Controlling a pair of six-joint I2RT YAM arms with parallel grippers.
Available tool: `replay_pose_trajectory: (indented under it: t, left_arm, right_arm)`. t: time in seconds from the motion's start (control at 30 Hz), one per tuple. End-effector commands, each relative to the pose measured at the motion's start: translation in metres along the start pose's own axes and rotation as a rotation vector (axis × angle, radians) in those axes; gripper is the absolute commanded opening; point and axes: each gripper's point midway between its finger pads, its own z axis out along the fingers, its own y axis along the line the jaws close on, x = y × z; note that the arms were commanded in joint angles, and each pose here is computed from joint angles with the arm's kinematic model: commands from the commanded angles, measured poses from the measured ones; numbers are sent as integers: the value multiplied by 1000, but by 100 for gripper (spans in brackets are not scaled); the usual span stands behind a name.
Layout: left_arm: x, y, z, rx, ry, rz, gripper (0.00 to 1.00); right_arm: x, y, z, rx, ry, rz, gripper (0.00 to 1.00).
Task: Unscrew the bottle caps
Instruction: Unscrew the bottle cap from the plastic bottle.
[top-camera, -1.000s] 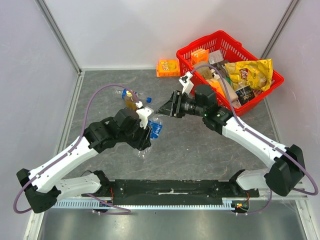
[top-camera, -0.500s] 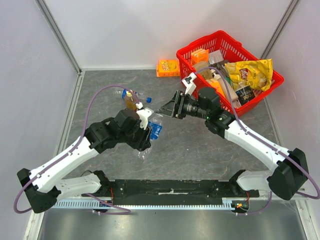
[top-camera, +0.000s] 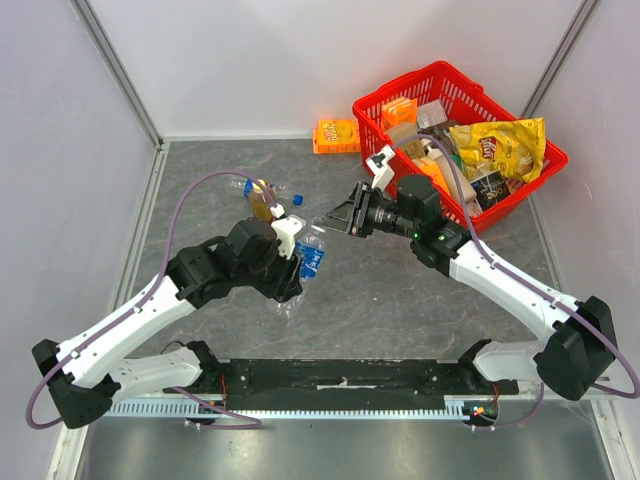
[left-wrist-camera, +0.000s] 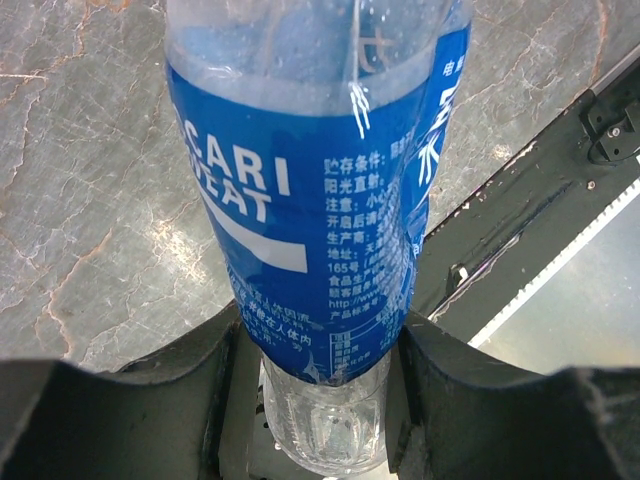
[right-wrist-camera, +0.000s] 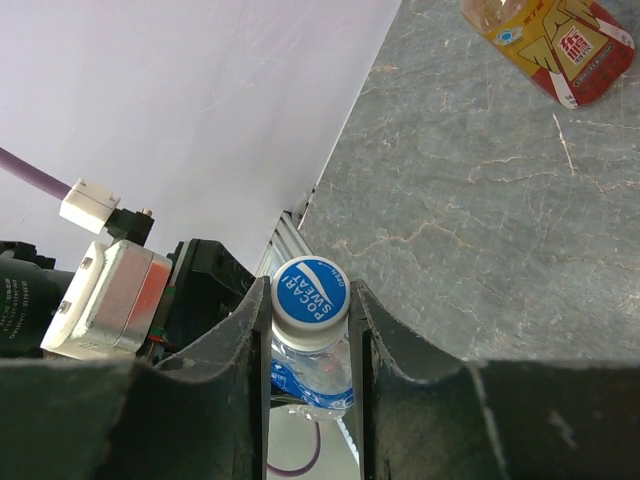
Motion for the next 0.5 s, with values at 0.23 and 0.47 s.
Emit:
replay_pose_trajectory:
  t: [0.23,0.47]
  left_arm:
    - [-15,-12,-4,64,-75,8,2]
    - [-30,-40,-22,222,-166,32,2]
  right_arm:
    - [-17,51,-13,-182,-50,-184,0]
    - [-26,94,-39,-344,-132,-310,0]
